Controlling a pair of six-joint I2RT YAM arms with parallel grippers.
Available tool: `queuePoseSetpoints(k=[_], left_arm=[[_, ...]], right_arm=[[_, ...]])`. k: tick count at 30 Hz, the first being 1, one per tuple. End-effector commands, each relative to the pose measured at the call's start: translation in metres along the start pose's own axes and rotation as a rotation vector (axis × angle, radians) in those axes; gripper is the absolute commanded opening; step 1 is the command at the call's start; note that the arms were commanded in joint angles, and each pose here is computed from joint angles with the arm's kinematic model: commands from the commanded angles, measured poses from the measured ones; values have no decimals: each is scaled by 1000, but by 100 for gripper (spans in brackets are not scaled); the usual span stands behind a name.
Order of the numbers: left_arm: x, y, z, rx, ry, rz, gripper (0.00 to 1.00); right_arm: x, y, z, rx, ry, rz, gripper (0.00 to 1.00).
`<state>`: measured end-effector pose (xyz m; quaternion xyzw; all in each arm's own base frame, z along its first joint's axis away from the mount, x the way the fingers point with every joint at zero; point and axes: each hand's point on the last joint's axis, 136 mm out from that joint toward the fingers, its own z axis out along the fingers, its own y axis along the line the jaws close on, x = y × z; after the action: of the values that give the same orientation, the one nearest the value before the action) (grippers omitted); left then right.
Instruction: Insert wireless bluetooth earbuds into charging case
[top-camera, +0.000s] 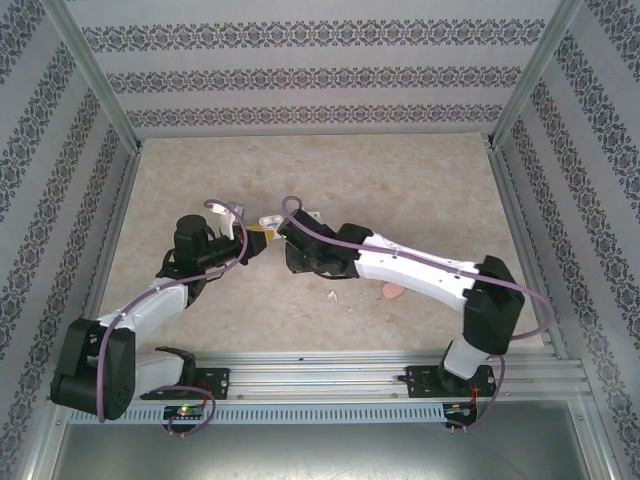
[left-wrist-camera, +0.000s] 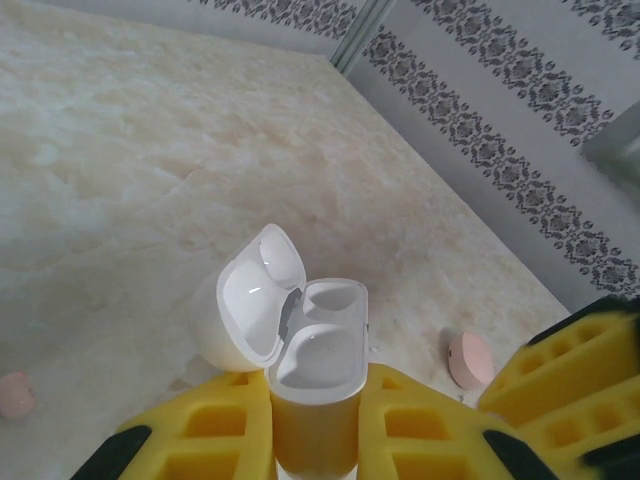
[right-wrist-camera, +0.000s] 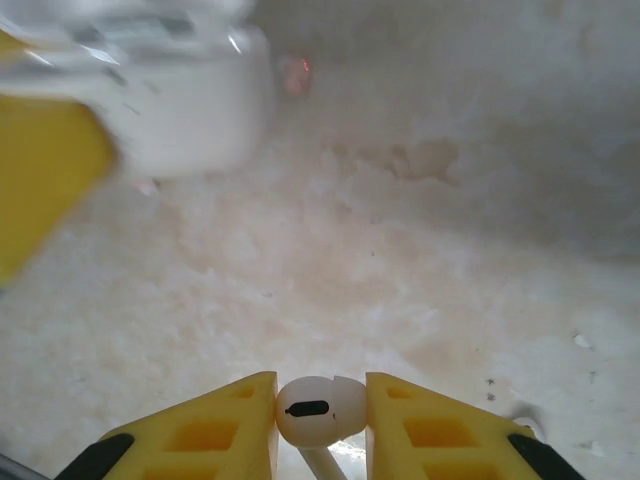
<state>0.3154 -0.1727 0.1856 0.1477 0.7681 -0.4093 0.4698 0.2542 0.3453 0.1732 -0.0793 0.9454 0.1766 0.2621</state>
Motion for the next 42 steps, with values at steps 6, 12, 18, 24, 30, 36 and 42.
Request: queuePoseSetpoints(k=[6, 12, 18, 24, 30, 36, 42], left_arm=[[-27, -49, -15, 127, -155, 183, 0], [-46, -82, -21, 258, -240, 254, 0], [-46, -101, -10, 316, -238, 313, 0], [-45, -113, -2, 355, -246, 343, 0], [-58, -122, -7, 359, -313, 317, 0], [-56, -122, -12, 265, -293, 329, 0], [-54, -114, -15, 134, -281, 411, 0]], right_arm=[[-53, 44, -91, -110, -345, -164, 22], [-68, 68, -130, -211, -470, -205, 19], [-73, 79, -144, -244, -543, -256, 19], [-80, 72, -156, -263, -626, -230, 19], [-88, 48, -160, -357, -694, -77, 19], [-96, 37, -159, -375, -709, -25, 19], [-98, 39, -147, -429, -679, 49, 19]])
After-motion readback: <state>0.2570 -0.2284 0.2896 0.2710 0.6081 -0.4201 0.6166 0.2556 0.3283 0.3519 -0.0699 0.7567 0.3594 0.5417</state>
